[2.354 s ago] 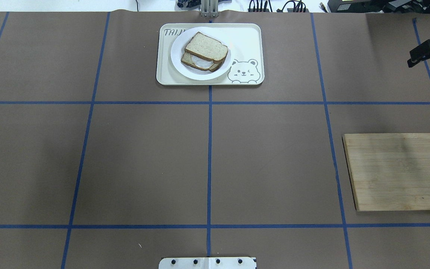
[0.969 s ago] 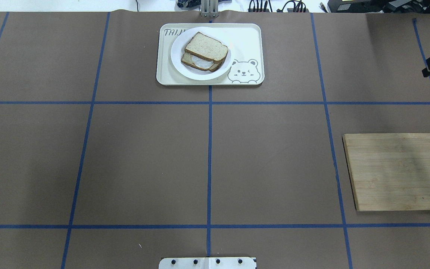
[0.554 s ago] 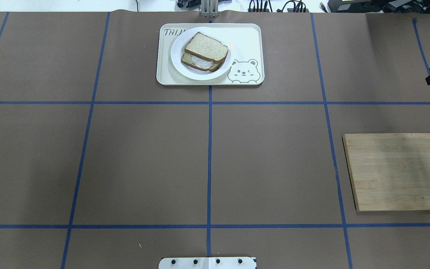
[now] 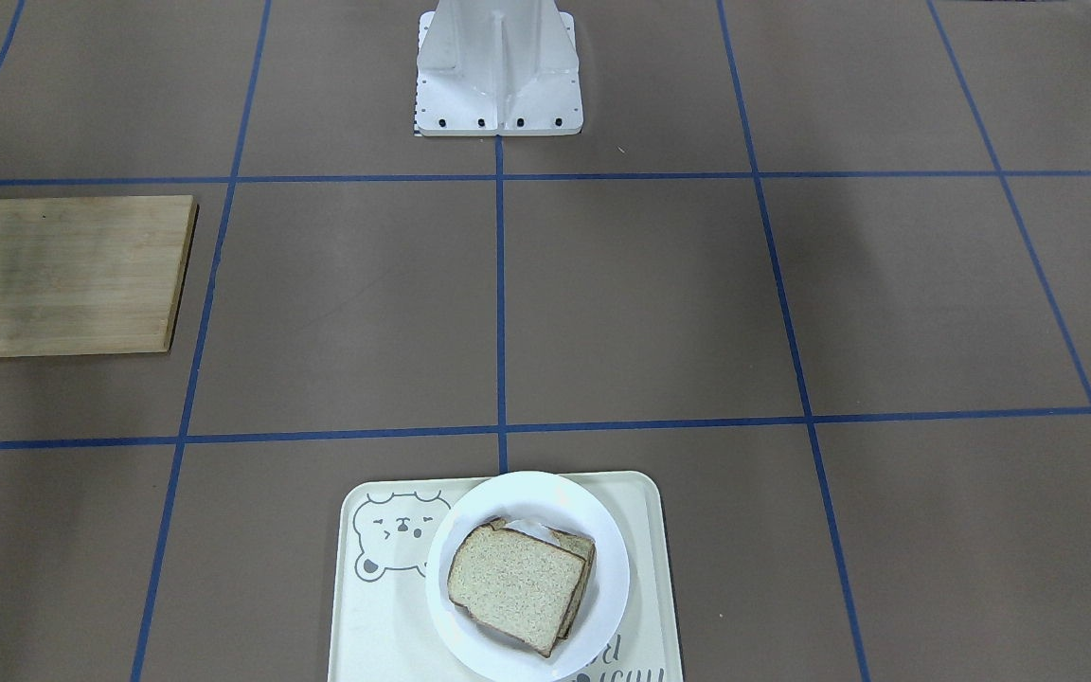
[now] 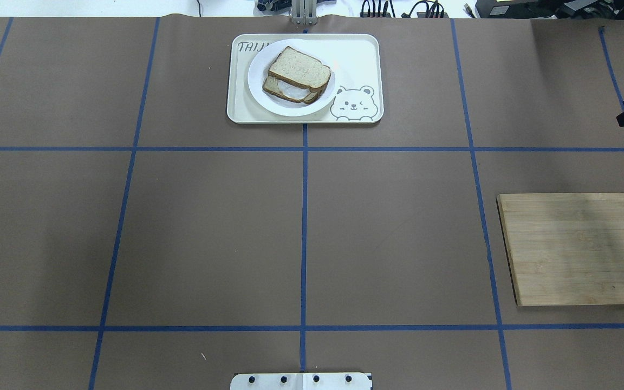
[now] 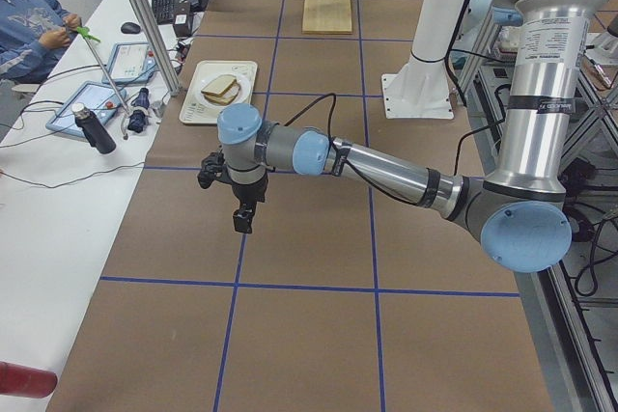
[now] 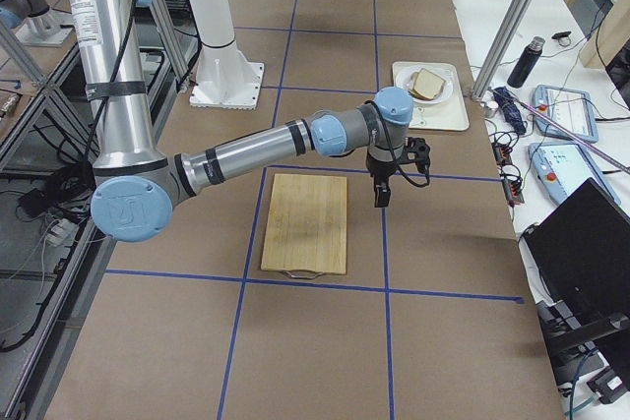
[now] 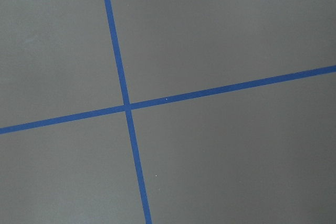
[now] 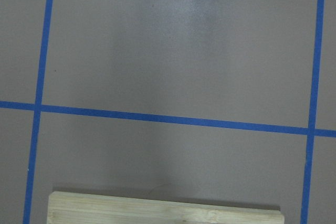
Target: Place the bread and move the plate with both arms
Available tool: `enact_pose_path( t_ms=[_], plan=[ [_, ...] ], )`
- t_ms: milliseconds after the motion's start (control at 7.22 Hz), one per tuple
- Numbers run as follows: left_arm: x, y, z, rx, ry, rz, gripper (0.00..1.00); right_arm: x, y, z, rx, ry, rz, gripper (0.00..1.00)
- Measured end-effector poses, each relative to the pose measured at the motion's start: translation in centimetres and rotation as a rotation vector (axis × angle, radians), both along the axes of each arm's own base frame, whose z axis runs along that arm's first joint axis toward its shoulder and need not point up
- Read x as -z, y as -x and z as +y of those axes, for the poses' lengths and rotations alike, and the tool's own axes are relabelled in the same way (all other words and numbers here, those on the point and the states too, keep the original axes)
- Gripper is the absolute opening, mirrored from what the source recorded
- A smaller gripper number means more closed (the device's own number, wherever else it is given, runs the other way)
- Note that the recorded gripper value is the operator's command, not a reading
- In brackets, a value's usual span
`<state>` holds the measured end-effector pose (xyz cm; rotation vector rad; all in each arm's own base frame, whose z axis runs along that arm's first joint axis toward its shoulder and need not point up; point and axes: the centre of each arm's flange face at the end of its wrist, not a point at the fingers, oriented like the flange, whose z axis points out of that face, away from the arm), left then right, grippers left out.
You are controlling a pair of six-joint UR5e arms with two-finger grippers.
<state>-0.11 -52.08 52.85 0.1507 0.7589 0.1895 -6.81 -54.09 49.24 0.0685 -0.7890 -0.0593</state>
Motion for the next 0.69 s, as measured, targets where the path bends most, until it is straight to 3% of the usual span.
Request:
enact_pose_path(
  t_ms=[692],
  plan=[
    [-0.4, -0.3, -0.1, -0.010, -0.083, 0.043, 0.99, -0.6, -0.1, 0.9, -0.026, 0.025, 0.010, 1.00]
  ],
)
